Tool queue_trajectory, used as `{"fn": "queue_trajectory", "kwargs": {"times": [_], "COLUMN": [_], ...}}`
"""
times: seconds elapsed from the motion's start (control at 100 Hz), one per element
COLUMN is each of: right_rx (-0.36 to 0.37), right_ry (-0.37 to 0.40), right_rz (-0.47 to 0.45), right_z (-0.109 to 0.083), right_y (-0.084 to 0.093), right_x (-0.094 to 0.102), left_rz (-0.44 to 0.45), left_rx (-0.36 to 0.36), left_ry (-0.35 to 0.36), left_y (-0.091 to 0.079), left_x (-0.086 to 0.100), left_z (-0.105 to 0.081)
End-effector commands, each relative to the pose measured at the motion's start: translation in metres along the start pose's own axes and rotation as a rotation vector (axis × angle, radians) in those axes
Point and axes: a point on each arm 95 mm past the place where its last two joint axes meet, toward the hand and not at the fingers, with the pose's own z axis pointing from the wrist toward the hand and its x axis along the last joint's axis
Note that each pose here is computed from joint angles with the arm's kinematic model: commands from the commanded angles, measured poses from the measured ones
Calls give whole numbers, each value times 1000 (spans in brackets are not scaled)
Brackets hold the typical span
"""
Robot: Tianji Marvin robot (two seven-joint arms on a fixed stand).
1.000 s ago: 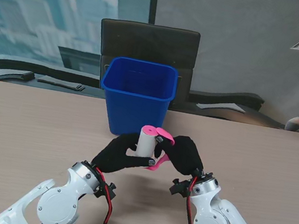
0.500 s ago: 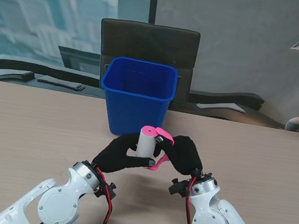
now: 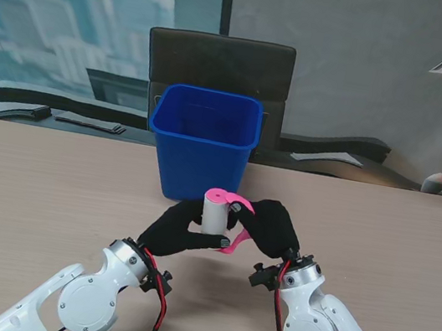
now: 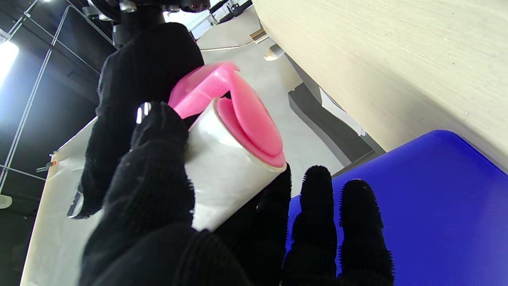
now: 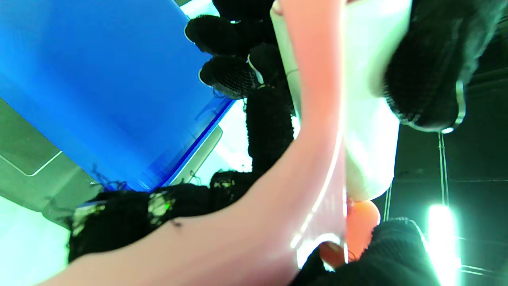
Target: Replace a lint-roller refill
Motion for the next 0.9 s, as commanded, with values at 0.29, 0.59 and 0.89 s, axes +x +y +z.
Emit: {"fn": "queue_trajectory", "kwargs": {"times": [0.29, 0.59, 0.89], "right_rx": [-10, -10, 8], "right_ry": [24, 30, 23], "right_rz": [-6, -31, -6], "right_z": [3, 3, 3], "right_y": [0, 1, -1], "right_x": [7, 7, 8], "left_rz": [3, 6, 11], "left_rx": [-8, 0, -12], "left_ry": [-11, -12, -11], "left_y": [1, -1, 0], "left_x": [-1, -1, -3], "left_z": [-2, -3, -2]}}
